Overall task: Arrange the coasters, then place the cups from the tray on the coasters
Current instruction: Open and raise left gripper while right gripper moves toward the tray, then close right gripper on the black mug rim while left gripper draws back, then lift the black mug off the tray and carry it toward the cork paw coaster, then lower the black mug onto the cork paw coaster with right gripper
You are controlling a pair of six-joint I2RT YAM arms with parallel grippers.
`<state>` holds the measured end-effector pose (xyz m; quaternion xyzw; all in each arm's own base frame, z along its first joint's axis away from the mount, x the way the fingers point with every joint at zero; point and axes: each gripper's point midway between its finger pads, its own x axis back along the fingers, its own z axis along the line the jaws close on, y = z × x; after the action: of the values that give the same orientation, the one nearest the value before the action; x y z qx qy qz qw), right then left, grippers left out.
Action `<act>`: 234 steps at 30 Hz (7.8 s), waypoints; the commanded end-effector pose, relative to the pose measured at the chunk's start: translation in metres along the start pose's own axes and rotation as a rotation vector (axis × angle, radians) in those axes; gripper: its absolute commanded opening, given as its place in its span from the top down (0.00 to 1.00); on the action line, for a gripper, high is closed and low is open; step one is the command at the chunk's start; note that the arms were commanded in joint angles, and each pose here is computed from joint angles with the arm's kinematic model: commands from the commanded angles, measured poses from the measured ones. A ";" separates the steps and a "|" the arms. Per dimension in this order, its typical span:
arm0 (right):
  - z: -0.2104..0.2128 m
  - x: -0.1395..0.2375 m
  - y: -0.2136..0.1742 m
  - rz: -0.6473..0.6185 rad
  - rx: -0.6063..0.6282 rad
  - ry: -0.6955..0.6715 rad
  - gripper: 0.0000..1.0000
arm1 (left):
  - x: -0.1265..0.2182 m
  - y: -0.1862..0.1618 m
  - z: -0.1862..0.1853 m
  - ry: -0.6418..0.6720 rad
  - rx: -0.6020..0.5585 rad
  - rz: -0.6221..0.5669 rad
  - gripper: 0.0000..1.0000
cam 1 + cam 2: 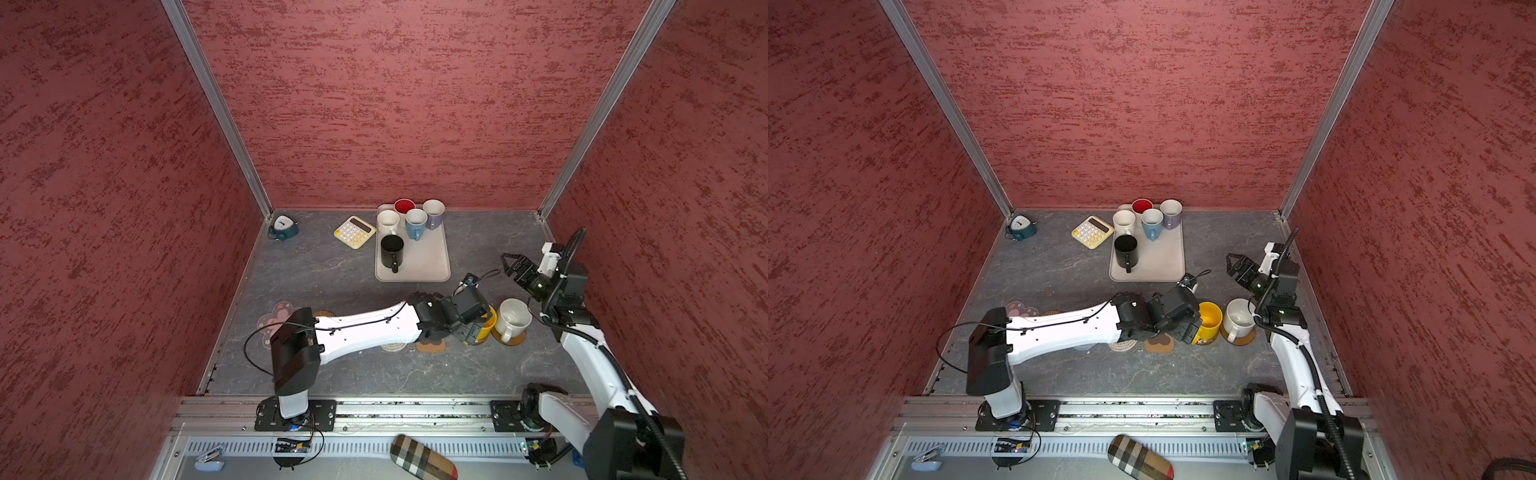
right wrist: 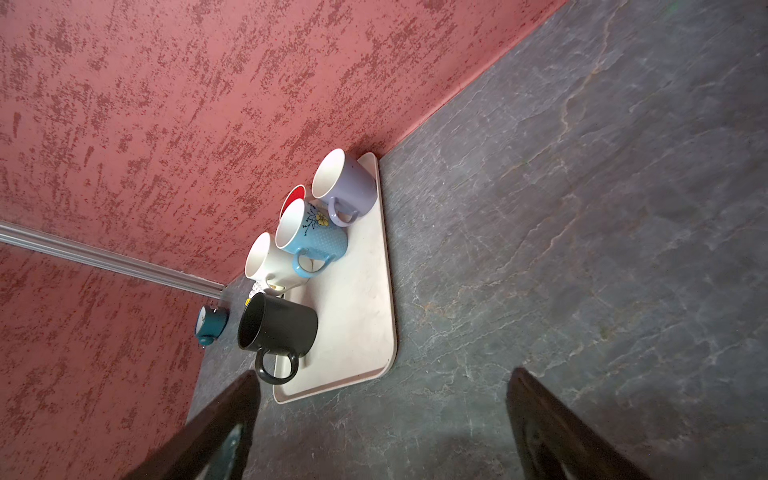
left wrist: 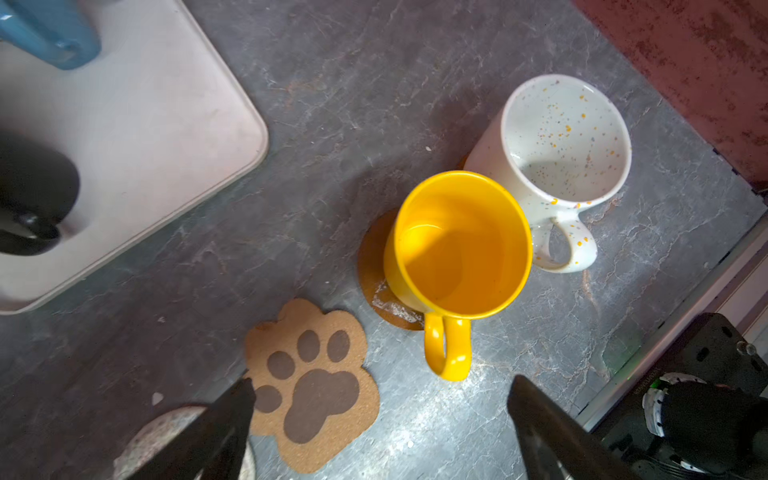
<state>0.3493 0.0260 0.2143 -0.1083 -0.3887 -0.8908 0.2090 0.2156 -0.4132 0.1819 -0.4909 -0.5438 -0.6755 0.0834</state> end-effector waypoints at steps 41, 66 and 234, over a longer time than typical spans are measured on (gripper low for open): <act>0.166 -0.198 -0.178 0.502 0.548 0.053 0.24 | 0.033 -0.141 0.259 0.184 0.734 -0.007 0.00; 0.148 -0.254 -0.218 0.594 0.555 -0.025 0.41 | 0.035 -0.155 0.265 0.197 0.760 -0.012 0.00; 0.090 0.055 -0.264 0.680 0.735 0.128 0.34 | 0.046 -0.024 0.275 0.165 0.600 -0.100 0.00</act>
<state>0.1791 0.2339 0.1009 -0.1112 -0.6044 -0.5696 0.5457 0.3299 -0.1621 0.1651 -0.3710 -0.7333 -0.5143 0.2451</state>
